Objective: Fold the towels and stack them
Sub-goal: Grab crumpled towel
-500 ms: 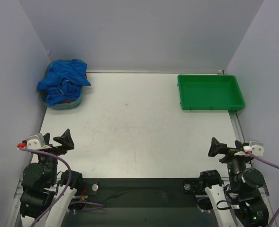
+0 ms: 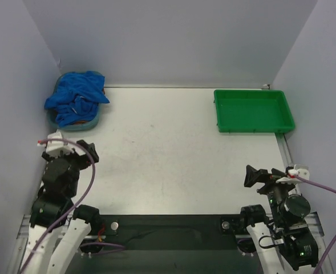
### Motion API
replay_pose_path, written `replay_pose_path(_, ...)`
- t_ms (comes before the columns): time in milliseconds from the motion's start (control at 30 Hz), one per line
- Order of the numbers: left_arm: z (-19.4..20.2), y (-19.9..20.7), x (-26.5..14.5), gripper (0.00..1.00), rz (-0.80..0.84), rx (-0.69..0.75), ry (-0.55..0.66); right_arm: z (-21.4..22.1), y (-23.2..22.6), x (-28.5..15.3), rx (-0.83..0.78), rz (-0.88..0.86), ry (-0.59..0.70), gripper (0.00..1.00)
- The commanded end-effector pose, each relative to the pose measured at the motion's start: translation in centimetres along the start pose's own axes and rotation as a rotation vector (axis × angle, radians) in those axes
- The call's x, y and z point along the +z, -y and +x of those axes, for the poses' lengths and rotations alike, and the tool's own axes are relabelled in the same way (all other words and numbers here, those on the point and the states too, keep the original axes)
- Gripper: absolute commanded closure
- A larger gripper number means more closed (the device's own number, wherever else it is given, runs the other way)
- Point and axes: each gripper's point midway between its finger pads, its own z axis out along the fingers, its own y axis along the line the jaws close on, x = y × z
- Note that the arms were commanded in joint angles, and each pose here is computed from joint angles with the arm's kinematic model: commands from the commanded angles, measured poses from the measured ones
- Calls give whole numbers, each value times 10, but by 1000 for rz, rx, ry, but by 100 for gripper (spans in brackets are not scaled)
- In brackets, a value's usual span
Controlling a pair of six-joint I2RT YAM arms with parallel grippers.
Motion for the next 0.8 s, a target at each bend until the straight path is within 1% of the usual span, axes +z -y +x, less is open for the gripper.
replay_pose_path(0, -2, 20, 40, 3, -68, -64, -95, 12, -20, 14, 72, -73, -83, 0)
replay_pose_path(33, -15, 28, 47, 3, -68, -89, -87, 19, -21, 19, 74, -67, -117, 0)
replay_pose_path(67, -5, 32, 67, 3, -104, -57, -144, 23, -26, 20, 78, -95, -142, 0)
replay_pose_path(100, -9, 36, 77, 2, -120, -50, -150, 27, -29, 23, 96, -98, -169, 0)
replay_pose_path(133, -12, 37, 87, 3, -144, -40, -153, 30, -29, 25, 105, -93, -180, 0)
replay_pose_path(167, -33, 40, 95, 2, -173, -44, -110, 31, -31, 26, 114, -99, -185, 0)
replay_pose_path(200, -24, 40, 116, 2, -210, -9, -146, 32, -33, 26, 122, -106, -189, 0)
replay_pose_path(267, -33, 40, 139, 3, -238, -9, -132, 34, -34, 26, 125, -115, -184, 0)
replay_pose_path(300, -34, 29, 161, 3, -287, -13, -141, 34, -35, 26, 125, -121, -182, 0)
replay_pose_path(433, -41, 6, 214, 3, -381, -3, -119, 36, -37, 25, 129, -135, -187, 0)
replay_pose_path(467, -46, 0, 226, 3, -398, -14, -97, 38, -39, 25, 130, -142, -194, 0)
replay_pose_path(500, -35, -8, 241, 3, -423, -8, -118, 37, -40, 25, 132, -147, -192, 0)
replay_pose_path(567, -43, -23, 261, 3, -453, -38, -76, 39, -40, 26, 130, -147, -200, 0)
replay_pose_path(600, -28, -25, 273, 4, -462, -31, -99, 38, -40, 26, 133, -148, -199, 0)
replay_pose_path(633, -33, -48, 280, 5, -508, -51, -84, 40, -40, 26, 129, -149, -207, 0)
replay_pose_path(667, -33, -51, 288, 5, -507, -62, -77, 40, -40, 27, 130, -149, -210, 0)
replay_pose_path(700, -18, -59, 299, 6, -521, -57, -105, 41, -42, 27, 129, -155, -215, 0)
replay_pose_path(767, -21, -66, 313, 7, -527, -47, -94, 43, -43, 28, 128, -159, -229, 0)
